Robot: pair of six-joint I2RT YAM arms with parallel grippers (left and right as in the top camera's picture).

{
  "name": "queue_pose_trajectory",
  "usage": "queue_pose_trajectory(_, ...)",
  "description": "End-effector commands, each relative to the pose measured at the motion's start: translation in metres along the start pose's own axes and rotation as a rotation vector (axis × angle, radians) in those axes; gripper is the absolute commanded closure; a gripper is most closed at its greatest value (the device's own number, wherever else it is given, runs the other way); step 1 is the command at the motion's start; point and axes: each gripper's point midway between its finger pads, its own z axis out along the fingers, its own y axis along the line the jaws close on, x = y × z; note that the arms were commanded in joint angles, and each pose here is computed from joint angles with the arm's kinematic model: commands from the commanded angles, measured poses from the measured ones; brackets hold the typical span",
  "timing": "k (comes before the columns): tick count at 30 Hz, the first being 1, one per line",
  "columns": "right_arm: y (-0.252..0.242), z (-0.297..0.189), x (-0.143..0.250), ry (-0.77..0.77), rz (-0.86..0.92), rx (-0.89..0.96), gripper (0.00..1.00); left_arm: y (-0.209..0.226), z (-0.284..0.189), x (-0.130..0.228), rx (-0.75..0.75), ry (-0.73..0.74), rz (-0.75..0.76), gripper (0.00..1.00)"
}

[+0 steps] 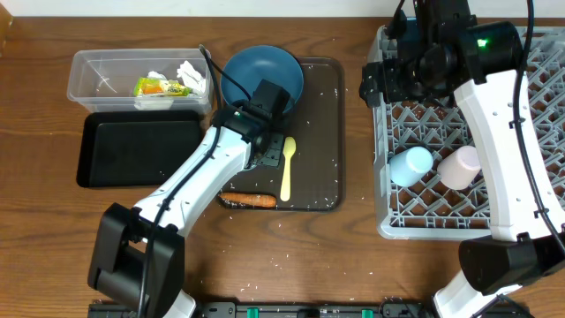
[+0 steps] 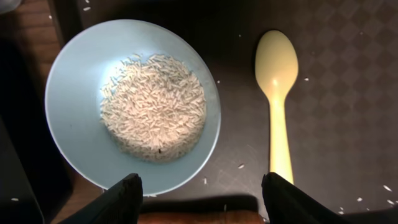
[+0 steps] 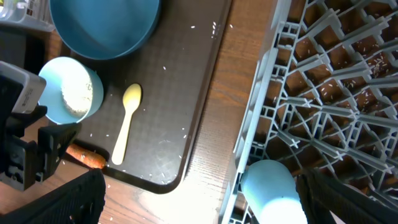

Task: Sort waste into correct bins and load items into the dishwasher rack
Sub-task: 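Grasp light-blue rice bowl rim with left gripper, then carry bowl left and tip rice onto black tray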

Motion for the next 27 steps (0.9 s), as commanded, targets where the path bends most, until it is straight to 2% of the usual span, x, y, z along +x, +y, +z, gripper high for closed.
queue_pose_trajectory(1, 0.003, 0.001, 0.001, 0.007, -0.025, 0.002, 0.03, 0.006, 0.015, 0.008, -0.047, 0.04, 0.031, 0.36)
queue_pose_trajectory(7, 0.003, 0.001, 0.002, 0.008, -0.025, 0.003, 0.04, 0.003, 0.029, 0.021, -0.059, 0.108, 0.091, 0.36)
queue_pose_trajectory(11, 0.003, 0.001, 0.002, 0.009, -0.025, 0.003, 0.03, -0.005, 0.034, 0.019, -0.049, 0.101, 0.193, 0.37)
queue_pose_trajectory(15, 0.003, 0.001, 0.003, 0.012, -0.029, 0.003, 0.03, -0.01, 0.044, 0.018, -0.048, 0.103, 0.212, 0.37)
queue_pose_trajectory(18, 0.002, 0.001, 0.003, 0.014, -0.032, 0.006, 0.04, -0.008, 0.053, 0.02, -0.066, 0.119, 0.214, 0.51)
queue_pose_trajectory(23, 0.002, 0.001, 0.004, 0.019, -0.034, 0.007, 0.04, -0.001, 0.06, 0.018, -0.116, 0.116, 0.191, 0.6)
queue_pose_trajectory(27, 0.002, 0.001, 0.005, 0.021, -0.034, 0.007, 0.04, 0.0, 0.061, 0.014, -0.126, 0.098, 0.172, 0.73)
